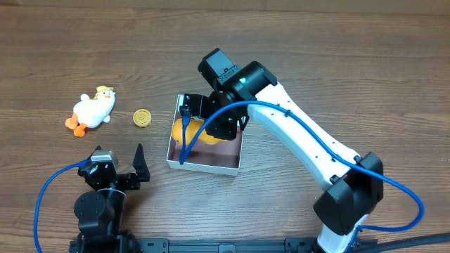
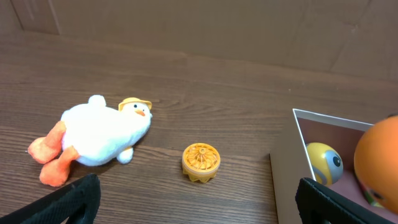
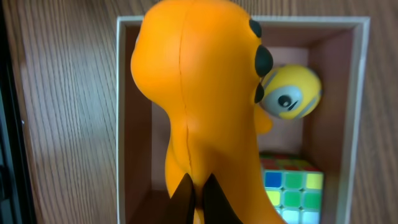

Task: Pack container
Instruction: 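Carry the dinosaur over the box and lower it inside, then open right gripper to release the dinosaur into the box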

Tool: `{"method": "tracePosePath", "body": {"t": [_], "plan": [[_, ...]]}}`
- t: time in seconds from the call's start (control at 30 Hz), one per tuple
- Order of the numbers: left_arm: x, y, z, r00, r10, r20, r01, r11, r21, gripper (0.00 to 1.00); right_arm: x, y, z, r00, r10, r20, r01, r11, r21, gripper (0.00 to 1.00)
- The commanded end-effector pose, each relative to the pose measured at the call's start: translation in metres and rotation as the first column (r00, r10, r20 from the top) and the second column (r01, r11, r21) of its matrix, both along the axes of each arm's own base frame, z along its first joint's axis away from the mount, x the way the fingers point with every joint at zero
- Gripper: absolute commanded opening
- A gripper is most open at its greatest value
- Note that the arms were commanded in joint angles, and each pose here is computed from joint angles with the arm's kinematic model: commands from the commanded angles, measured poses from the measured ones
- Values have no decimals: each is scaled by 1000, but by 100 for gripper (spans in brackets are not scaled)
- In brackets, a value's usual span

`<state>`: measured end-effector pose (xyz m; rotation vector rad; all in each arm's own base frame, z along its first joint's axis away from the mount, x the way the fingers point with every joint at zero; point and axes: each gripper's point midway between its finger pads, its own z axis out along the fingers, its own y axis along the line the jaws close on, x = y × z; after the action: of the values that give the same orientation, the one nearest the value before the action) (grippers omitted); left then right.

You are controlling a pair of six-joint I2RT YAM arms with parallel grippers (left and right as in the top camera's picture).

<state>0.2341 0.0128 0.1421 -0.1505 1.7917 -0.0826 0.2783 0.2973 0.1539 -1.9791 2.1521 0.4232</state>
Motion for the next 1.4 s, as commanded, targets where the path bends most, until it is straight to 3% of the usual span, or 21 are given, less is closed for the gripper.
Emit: {"method": "tracePosePath", "body": {"t": [0.0,0.23,0.77,1.0,1.1,1.17,1.37], "plan": [[0,1,0,1000,1,5,-1,1000,23,100,4,-4,-18,999,-11,-48,10,1000,-20,4],[0,1,0,1000,1,5,-1,1000,23,100,9,-14,-26,996,-43,-82,40,998,-41,4],[0,1,0,1000,1,5,-1,1000,23,100,-20,-24,-67,967,-57,-247,37,996,-82,4],[0,1,0,1000,1,5,-1,1000,23,100,-22,-25,-71,966,-57,-251,37,996,-86,4],[0,1,0,1000,1,5,-1,1000,23,100,-21,-25,-71,966,-57,-251,37,996,-85,32],[0,1,0,1000,1,5,-1,1000,23,100,-23,-23,-70,964,-55,-260,37,997,-73,43],[0,1,0,1000,1,5,-1,1000,23,100,-23,-21,-69,963,-53,-264,38,997,-63,47]]}}
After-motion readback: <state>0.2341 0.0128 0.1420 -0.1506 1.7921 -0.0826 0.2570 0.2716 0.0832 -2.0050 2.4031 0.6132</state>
